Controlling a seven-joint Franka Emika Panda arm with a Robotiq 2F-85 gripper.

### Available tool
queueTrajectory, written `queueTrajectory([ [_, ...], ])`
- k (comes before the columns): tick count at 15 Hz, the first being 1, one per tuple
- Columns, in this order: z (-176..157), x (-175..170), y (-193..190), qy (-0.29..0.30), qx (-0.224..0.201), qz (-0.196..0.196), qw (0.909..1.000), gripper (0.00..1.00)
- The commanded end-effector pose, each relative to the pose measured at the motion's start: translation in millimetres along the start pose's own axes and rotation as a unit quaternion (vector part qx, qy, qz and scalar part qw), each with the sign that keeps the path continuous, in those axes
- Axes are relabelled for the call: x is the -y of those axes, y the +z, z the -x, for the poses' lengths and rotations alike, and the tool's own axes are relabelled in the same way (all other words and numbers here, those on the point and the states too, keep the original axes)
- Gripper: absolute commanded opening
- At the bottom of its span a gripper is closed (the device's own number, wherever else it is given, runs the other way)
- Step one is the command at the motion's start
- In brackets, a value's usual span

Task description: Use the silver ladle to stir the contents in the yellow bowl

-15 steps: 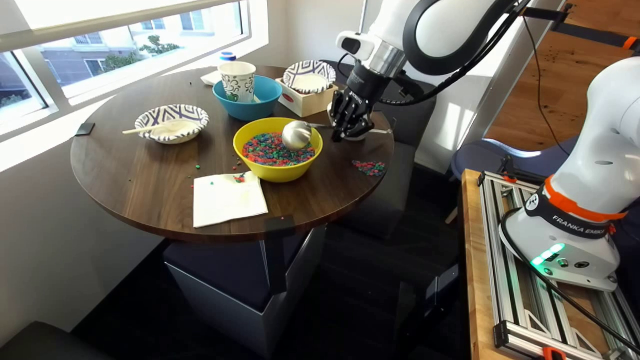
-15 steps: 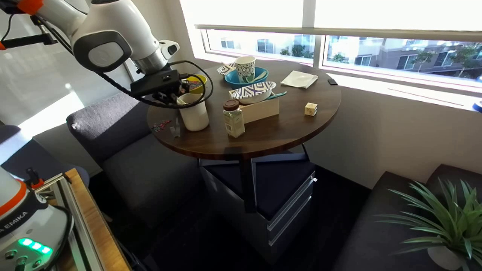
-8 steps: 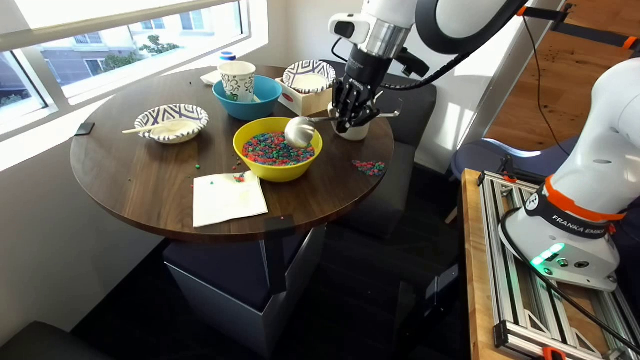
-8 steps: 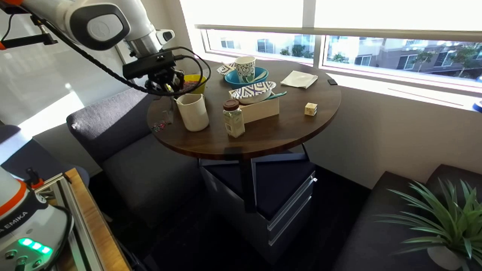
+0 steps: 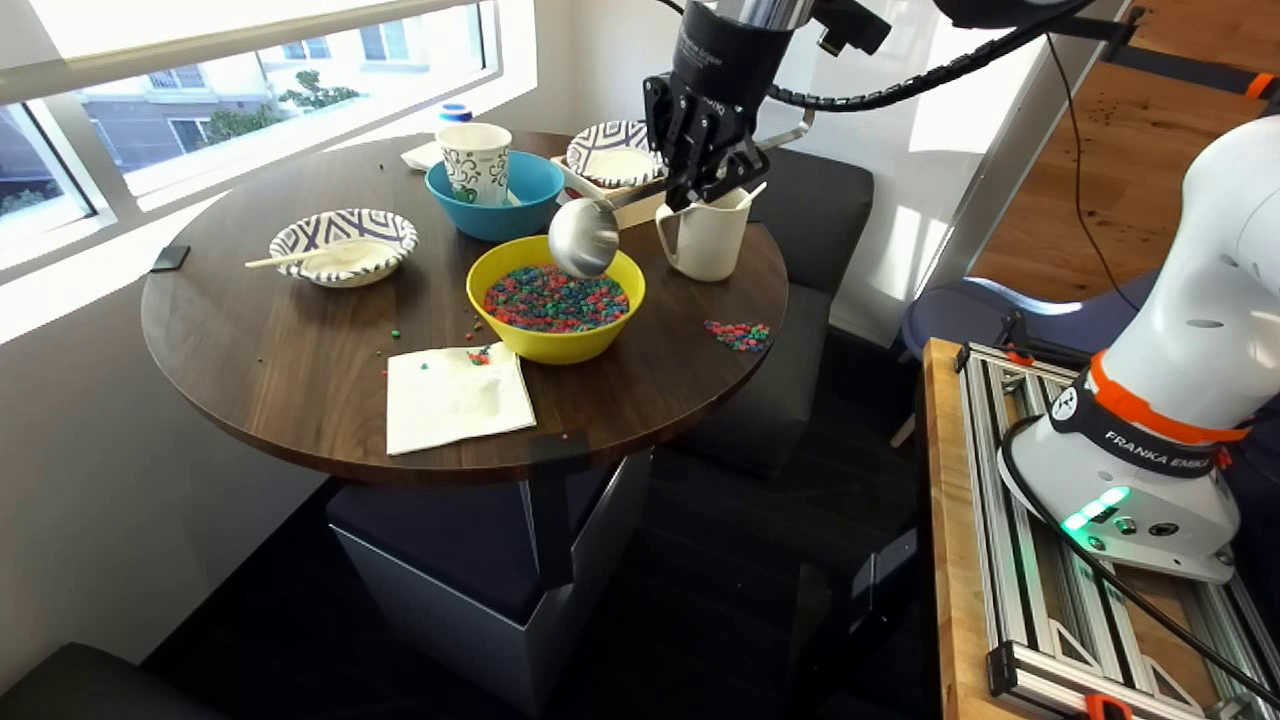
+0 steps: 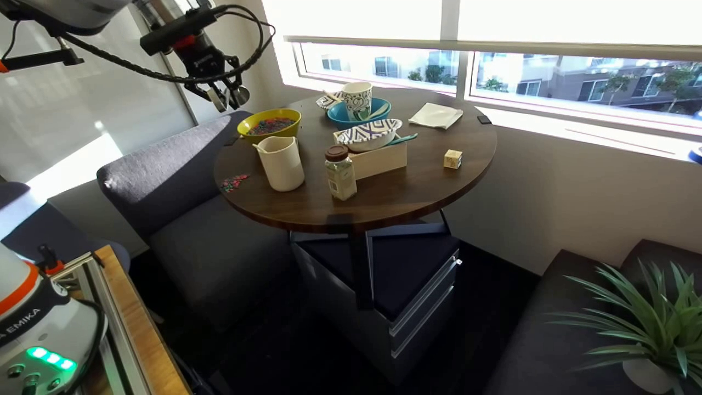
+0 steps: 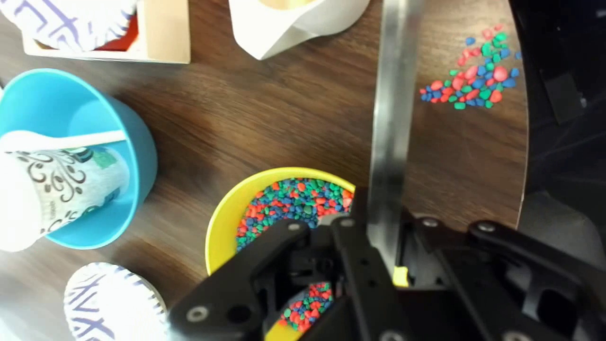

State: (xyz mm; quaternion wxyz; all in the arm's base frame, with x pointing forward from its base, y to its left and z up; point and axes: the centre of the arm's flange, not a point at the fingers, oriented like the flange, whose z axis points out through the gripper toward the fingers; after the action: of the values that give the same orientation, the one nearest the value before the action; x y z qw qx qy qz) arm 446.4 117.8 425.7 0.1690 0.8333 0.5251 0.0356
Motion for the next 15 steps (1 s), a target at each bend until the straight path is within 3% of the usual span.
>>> queueTrajectory([
  [1, -19.2, -7.8, -7.9, -0.036, 0.043, 0.005, 0.9984, 0.04],
  [2, -8.3, -8.1, -6.0, -0.044, 0.011, -0.032, 0.9984, 0.03],
  [3, -12.6, -0.6, -8.6, -0.025, 0.024, 0.004, 0.9994, 0.09],
  [5, -10.6, -2.9, -4.3, -0.037, 0.013, -0.016, 0.9991, 0.09],
  [6, -8.6, -4.6, -2.6, -0.038, 0.012, -0.020, 0.9990, 0.03],
  [8, -25.2, -12.8, -2.2, -0.076, 0.053, 0.011, 0.9956, 0.03],
  [11, -62.2, -19.9, -7.3, -0.147, 0.100, 0.050, 0.9828, 0.03],
  [15, -104.0, -29.4, 2.0, -0.223, 0.171, 0.068, 0.9573, 0.03],
])
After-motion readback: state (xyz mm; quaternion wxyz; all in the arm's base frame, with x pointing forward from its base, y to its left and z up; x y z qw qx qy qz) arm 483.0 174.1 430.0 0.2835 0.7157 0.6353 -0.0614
